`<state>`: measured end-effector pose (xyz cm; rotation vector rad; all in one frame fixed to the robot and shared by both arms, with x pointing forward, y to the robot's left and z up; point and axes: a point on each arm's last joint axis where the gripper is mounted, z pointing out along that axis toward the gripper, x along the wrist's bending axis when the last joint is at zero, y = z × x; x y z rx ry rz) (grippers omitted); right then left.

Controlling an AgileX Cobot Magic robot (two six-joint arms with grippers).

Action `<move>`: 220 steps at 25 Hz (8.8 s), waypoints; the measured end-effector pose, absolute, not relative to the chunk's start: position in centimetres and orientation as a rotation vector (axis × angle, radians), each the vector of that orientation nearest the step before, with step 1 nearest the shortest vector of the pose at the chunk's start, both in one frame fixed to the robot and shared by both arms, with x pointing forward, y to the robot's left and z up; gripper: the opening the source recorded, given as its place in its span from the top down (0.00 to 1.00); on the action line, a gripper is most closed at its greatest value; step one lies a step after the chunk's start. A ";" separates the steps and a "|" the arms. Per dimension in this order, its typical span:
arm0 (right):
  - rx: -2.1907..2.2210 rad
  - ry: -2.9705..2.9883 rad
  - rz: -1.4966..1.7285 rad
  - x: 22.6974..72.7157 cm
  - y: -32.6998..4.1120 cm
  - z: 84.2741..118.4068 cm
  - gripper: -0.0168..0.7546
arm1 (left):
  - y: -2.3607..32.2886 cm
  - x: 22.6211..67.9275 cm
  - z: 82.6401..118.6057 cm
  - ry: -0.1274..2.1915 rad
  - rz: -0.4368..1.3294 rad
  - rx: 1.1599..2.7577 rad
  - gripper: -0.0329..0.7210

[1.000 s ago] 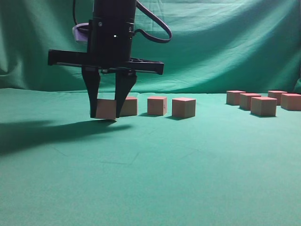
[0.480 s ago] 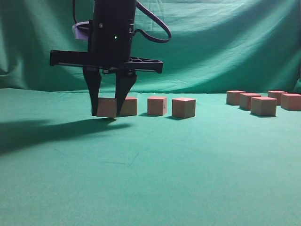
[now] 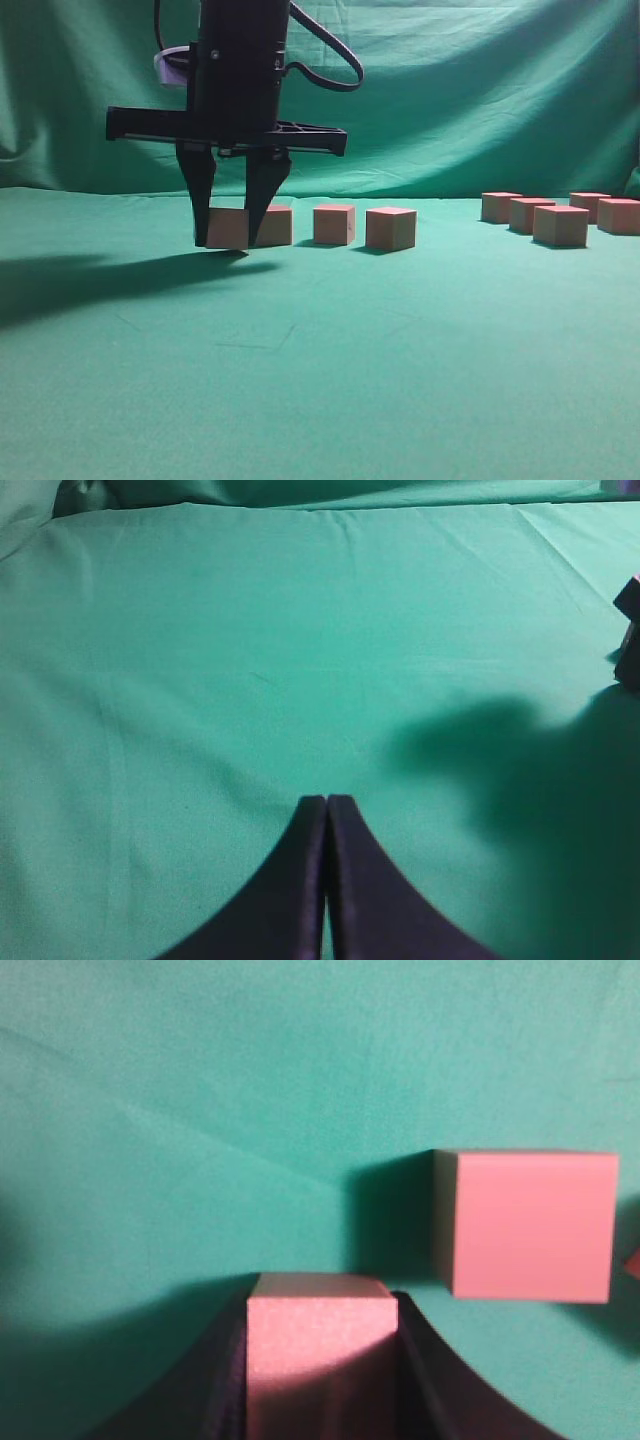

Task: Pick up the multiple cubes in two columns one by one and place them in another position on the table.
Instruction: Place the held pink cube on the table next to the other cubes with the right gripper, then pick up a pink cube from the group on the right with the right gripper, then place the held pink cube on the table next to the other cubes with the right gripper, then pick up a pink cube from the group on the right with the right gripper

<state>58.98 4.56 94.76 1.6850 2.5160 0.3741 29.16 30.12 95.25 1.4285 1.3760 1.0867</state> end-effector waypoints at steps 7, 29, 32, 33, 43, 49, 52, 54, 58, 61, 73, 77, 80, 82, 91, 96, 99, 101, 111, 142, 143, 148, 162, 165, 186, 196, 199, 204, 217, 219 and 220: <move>1.682 2.518 0.374 59.0 4.6 94.8 0.64 | 30.1 29.2 95.3 1.376 1.087 1.429 0.96; 1.712 2.589 0.230 58.0 4.1 95.3 0.33 | 30.1 29.2 95.3 1.376 1.087 1.429 0.96; 1.677 2.602 0.251 58.2 4.3 96.6 0.33 | 30.1 29.2 95.3 1.376 1.087 1.429 0.96; 1.648 2.615 0.283 58.4 4.5 97.3 0.33 | 30.1 29.2 95.3 1.376 1.087 1.429 0.96; 1.332 2.543 0.598 57.1 2.3 109.3 0.33 | 30.1 29.2 95.3 1.376 1.087 1.429 0.96; 1.290 2.281 0.727 55.7 -3.2 118.1 0.33 | 30.1 29.2 95.3 1.376 1.087 1.429 0.96; 1.357 2.195 0.739 55.8 -7.0 120.0 0.33 | 30.1 29.2 95.3 1.376 1.087 1.429 0.96; 1.417 2.157 0.698 55.9 -9.7 120.2 0.33 | 30.1 29.2 95.3 1.376 1.087 1.429 0.96; 1.575 2.111 0.527 56.5 -14.9 117.7 0.33 | 30.1 29.2 95.3 1.376 1.087 1.429 0.96; 1.702 2.090 0.369 57.0 -18.1 114.6 0.33 | 30.1 29.2 95.3 1.376 1.087 1.429 0.96; 1.843 2.169 0.232 57.1 -20.5 101.8 0.33 | 30.1 29.2 95.3 1.376 1.087 1.429 0.96; 1.830 2.175 0.264 58.3 -20.1 100.0 0.33 | 30.1 29.2 95.3 1.376 1.087 1.429 0.96; 1.847 2.157 0.272 59.4 -20.6 98.5 0.33 | 30.1 29.2 95.3 1.376 1.087 1.429 0.96; 1.858 2.145 0.277 60.0 -21.0 97.6 0.33 | 30.1 29.2 95.3 1.376 1.087 1.429 0.96; 1.807 2.179 0.321 61.3 -20.8 95.1 0.33 | 30.1 29.2 95.3 1.376 1.087 1.429 0.96; 1.788 2.170 0.366 62.0 -20.5 94.1 0.33 | 30.1 29.2 95.3 1.376 1.087 1.429 0.96; 1.792 2.175 0.360 62.1 -20.5 93.7 0.33 | 30.1 29.2 95.3 1.376 1.087 1.429 0.96; 1.794 2.179 0.352 62.1 -20.5 93.4 0.33 | 30.1 29.2 95.3 1.376 1.087 1.429 0.96; 1.821 2.196 0.288 62.0 -20.6 93.7 0.64 | 30.1 29.2 95.3 1.376 1.087 1.429 0.96; 1.108 2.708 0.465 50.8 -1.4 100.0 0.64 | 30.1 29.2 95.3 1.376 1.087 1.429 0.96; 1.112 2.718 0.435 51.2 -0.9 99.5 0.64 | 30.1 29.2 95.3 1.376 1.087 1.429 0.96; 1.130 2.749 0.334 53.0 0.9 97.6 0.64 | 30.1 29.2 95.3 1.376 1.087 1.429 0.96; 1.121 2.764 0.255 54.4 2.3 94.5 0.64 | 30.1 29.2 95.3 1.376 1.087 1.429 0.96; 1.117 2.760 0.264 54.5 2.4 94.5 0.64 | 30.1 29.2 95.3 1.376 1.087 1.429 0.96; 1.081 2.747 0.248 54.8 2.4 94.3 0.55 | 30.1 29.2 95.3 1.376 1.087 1.429 0.96; 1.085 2.753 0.213 54.8 2.3 94.2 0.23 | 30.1 29.2 95.3 1.376 1.087 1.429 0.96; 1.098 2.755 0.180 54.9 2.4 95.4 0.23 | 30.1 29.2 95.3 1.376 1.087 1.429 0.96; 1.121 2.725 0.214 55.2 2.7 100.8 0.20 | 30.1 29.2 95.3 1.376 1.087 1.429 0.96; 1.182 2.375 0.554 55.3 -5.3 115.9 0.26 | 30.1 29.2 95.3 1.376 1.087 1.429 0.96; 1.303 2.305 0.503 56.7 -8.8 115.8 0.26 | 30.1 29.2 95.3 1.376 1.087 1.429 0.96; 1.357 2.284 0.470 57.2 -10.3 115.4 0.26 | 30.1 29.2 95.3 1.376 1.087 1.429 0.96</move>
